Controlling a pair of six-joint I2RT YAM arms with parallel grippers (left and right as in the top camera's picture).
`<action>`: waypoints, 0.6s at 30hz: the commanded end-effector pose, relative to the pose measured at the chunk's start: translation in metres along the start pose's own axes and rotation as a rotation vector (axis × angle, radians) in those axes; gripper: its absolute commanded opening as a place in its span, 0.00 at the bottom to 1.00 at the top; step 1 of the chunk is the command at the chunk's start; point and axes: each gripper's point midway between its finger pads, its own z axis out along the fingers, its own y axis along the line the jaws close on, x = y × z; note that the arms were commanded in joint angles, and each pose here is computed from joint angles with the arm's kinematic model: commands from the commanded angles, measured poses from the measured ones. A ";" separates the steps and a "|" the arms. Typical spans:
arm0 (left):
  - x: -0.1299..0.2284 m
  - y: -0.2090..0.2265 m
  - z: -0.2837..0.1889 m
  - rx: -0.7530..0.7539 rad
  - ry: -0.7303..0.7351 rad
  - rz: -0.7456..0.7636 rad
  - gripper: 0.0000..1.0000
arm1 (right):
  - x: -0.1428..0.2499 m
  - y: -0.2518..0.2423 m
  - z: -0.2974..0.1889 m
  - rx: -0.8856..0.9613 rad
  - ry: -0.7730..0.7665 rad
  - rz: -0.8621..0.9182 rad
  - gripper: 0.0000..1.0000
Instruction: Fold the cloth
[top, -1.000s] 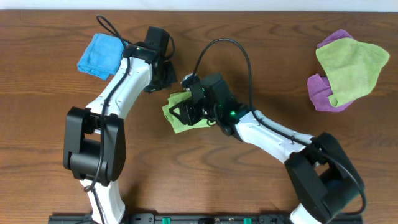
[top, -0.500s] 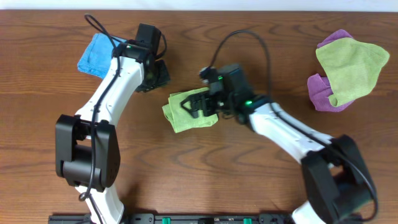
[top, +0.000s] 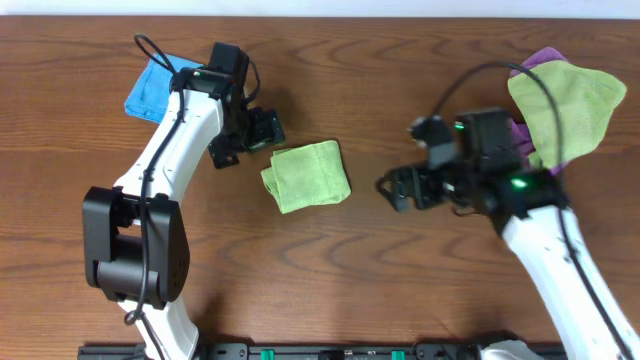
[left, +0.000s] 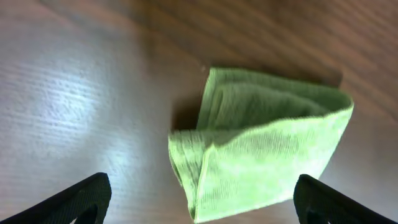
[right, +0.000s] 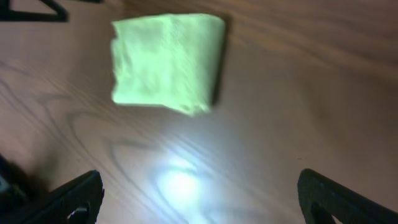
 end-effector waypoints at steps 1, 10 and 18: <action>0.005 -0.010 -0.016 0.058 0.011 -0.002 0.95 | 0.008 -0.015 -0.028 0.058 -0.052 -0.038 0.99; 0.028 -0.003 -0.017 0.040 0.109 -0.030 0.95 | 0.064 -0.035 -0.071 0.148 -0.229 0.081 0.99; 0.031 -0.006 -0.017 0.054 0.122 -0.019 0.95 | 0.091 -0.035 -0.068 0.143 -0.288 0.166 0.99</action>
